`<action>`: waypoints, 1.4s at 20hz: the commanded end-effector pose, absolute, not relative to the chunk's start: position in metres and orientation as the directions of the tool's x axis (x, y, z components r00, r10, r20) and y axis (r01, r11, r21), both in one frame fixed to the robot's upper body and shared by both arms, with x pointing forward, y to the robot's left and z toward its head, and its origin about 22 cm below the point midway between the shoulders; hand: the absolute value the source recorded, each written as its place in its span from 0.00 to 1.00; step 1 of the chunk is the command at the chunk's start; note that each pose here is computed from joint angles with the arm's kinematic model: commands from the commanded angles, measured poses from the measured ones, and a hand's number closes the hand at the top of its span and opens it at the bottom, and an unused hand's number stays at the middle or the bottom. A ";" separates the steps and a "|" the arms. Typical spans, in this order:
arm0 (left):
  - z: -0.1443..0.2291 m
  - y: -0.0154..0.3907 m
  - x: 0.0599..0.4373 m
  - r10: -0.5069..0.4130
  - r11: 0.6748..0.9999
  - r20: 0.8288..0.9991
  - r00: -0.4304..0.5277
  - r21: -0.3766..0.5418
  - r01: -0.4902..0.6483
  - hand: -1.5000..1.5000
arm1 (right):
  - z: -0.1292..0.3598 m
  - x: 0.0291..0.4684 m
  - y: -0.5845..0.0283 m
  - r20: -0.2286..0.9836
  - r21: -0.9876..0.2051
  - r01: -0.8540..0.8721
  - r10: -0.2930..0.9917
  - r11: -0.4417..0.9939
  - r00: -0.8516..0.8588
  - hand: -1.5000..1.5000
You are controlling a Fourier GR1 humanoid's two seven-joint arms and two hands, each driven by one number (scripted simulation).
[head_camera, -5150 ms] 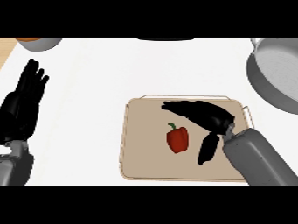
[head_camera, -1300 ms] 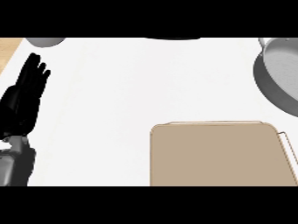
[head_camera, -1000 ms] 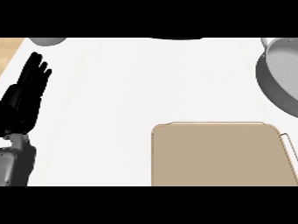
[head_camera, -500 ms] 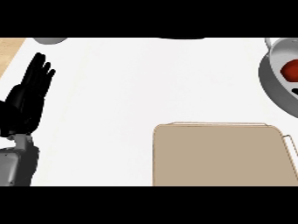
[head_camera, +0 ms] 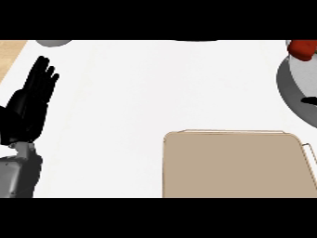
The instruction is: Pick the bell pepper from the tray and place it in the pot
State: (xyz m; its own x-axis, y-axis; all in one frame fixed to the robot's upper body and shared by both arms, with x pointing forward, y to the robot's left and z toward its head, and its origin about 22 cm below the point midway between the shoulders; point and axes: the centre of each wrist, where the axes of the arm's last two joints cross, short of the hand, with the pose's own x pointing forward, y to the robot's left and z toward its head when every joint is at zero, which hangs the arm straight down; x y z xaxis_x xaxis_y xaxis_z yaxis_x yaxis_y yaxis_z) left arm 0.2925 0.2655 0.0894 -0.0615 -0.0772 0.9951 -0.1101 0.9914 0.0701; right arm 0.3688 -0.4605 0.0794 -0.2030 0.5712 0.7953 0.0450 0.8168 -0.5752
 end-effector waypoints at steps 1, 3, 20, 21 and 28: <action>0.084 0.254 0.289 -0.091 0.990 0.993 -0.072 0.082 -0.115 0.50 | 0.088 0.362 -0.476 0.877 -0.397 0.059 0.397 0.916 -0.271 0.00; 0.083 0.254 0.292 -0.074 0.991 0.995 -0.070 0.066 -0.115 0.50 | 0.098 0.353 -0.493 0.899 -0.336 0.078 0.345 0.938 -0.272 0.00; 0.096 0.260 0.291 -0.078 0.989 0.994 -0.083 0.067 -0.128 0.50 | 0.142 0.281 -0.575 0.931 -0.267 0.077 0.278 0.961 -0.237 0.00; 0.093 0.266 0.289 -0.075 0.992 0.994 -0.076 0.066 -0.110 0.50 | 0.137 0.281 -0.574 0.934 -0.272 0.066 0.280 0.960 -0.223 0.00; 0.094 0.260 0.297 -0.059 0.993 0.995 -0.086 0.050 -0.111 0.50 | 0.150 0.278 -0.579 0.934 -0.276 0.079 0.286 0.958 -0.215 0.00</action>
State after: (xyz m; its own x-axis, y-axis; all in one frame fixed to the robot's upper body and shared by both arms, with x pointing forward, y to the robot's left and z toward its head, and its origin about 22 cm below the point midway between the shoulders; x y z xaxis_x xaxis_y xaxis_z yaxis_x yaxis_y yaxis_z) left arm 0.2930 0.2629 0.0922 -0.0786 -0.0669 0.9947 -0.1145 0.9917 0.0577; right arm 0.2831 -0.5749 0.1476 -0.1332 0.3499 0.9273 0.1740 0.9293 -0.3257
